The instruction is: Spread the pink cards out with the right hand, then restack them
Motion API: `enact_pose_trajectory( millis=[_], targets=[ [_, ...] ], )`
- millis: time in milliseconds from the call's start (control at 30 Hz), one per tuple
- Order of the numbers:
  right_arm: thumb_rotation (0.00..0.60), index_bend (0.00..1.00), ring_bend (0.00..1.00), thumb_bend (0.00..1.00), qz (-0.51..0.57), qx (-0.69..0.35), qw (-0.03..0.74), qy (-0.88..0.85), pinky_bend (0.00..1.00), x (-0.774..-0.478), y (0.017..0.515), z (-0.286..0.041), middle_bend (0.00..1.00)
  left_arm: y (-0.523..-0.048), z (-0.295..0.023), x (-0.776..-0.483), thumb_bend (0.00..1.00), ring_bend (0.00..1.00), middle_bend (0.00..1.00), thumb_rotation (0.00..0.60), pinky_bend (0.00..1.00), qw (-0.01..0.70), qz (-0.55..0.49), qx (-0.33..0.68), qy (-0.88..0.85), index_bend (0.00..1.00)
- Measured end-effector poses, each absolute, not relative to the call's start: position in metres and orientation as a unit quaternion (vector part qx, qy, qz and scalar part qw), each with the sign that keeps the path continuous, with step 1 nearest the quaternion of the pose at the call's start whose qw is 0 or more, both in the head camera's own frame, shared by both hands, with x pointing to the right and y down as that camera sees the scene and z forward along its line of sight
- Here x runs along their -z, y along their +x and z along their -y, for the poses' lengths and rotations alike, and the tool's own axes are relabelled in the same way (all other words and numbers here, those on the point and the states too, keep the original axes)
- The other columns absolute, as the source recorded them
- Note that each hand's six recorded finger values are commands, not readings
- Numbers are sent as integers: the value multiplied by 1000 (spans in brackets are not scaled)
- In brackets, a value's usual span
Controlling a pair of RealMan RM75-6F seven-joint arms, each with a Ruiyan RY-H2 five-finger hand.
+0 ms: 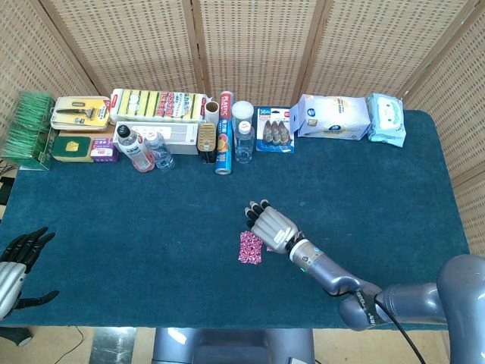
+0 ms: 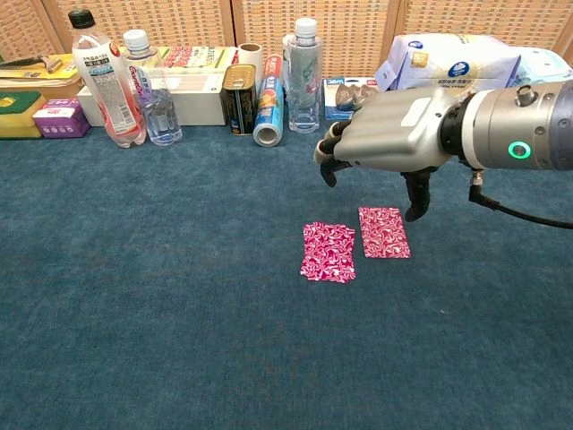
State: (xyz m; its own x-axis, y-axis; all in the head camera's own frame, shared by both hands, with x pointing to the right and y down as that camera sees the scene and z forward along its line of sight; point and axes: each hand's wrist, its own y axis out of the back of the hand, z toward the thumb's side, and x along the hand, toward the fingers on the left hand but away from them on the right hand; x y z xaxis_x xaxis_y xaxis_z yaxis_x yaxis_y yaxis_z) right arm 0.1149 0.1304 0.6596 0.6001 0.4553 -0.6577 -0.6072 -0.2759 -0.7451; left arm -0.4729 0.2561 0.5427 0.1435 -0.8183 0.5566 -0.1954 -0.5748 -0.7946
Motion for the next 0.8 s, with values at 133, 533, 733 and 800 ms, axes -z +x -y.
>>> enact_pose_trajectory(
  millis=[133,533,733,800],
  targets=[
    [600,233,105,110,-58,-437,600,-667,197,-663,124,-132,93,-472,-257,-544,47,0,0,600,0,287,-360,547,-700,0],
    [600,270,109,110,-71,-399,610,-680,200,-682,130,-138,93,-469,-258,-548,47,0,0,600,0,286,-352,552,-700,0],
    [600,274,112,111,-81,-399,610,-680,204,-694,129,-140,93,-469,-256,-549,47,0,0,600,0,284,-354,554,-698,0],
    [600,276,114,111,-85,-400,611,-678,207,-699,129,-139,93,-470,-256,-549,48,0,0,600,0,283,-354,554,-699,0]
  ],
)
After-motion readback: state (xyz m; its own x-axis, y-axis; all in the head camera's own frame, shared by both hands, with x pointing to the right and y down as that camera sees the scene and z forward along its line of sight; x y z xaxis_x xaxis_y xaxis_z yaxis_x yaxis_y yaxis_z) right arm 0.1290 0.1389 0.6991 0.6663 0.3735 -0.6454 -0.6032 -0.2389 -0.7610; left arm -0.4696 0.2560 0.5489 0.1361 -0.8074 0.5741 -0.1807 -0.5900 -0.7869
